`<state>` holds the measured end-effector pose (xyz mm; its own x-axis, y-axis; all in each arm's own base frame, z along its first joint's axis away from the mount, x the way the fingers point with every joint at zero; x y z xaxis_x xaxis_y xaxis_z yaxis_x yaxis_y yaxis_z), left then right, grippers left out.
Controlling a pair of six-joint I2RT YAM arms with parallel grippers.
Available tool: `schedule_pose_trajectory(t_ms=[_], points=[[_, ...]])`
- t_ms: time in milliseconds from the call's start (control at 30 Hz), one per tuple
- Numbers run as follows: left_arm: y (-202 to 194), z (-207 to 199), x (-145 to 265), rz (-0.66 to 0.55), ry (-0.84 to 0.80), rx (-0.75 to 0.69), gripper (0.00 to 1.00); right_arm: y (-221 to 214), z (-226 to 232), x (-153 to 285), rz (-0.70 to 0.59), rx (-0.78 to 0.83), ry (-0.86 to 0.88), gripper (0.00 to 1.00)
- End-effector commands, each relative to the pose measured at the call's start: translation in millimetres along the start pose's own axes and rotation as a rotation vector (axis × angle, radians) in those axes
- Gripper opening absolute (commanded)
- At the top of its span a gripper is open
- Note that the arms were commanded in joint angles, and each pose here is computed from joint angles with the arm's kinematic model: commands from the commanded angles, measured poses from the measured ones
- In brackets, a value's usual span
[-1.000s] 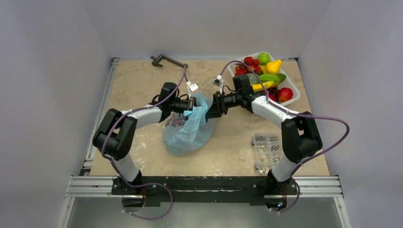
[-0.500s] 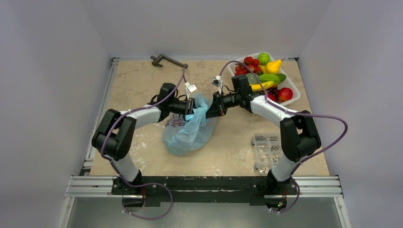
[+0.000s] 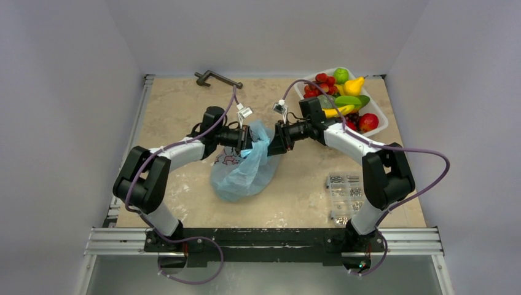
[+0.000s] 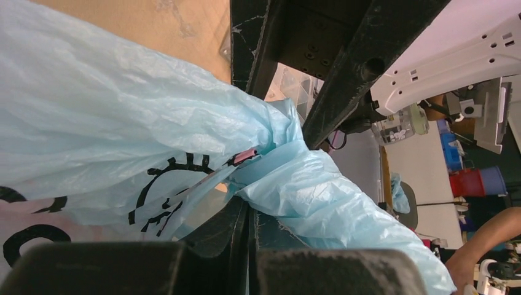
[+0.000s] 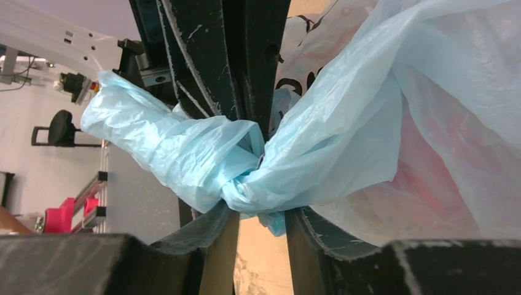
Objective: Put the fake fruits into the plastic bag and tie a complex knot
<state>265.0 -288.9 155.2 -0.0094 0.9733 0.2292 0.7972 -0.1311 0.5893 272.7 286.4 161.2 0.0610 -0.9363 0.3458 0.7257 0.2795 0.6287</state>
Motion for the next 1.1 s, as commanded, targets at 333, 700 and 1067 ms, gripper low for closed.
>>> schedule_pose_trajectory(t_ms=[333,700,1067], points=[[16.3,-9.7,-3.6,-0.046,-0.051,-0.045,0.00,1.8,-2.6,7.7,0.026,0.131,-0.028,0.44],[16.0,-8.7,-6.9,-0.034,-0.061,-0.026,0.00,22.6,1.6,7.4,-0.009,0.211,-0.015,0.01],[48.7,4.2,78.9,-0.135,0.224,-0.135,0.49,12.9,2.6,15.2,0.045,0.267,-0.046,0.00]])
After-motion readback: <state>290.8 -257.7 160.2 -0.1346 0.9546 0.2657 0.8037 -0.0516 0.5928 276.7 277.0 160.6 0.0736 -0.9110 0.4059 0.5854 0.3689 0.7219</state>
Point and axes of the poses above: each gripper's point midway between its finger pads, its own x axis back along the fingers, its own z axis along the line the jaws close on, y = z × x, the point moved 1 cm from there along x, back along the fingers, and after that the axes turned 1 degree about -x, right-handed, at the moved point
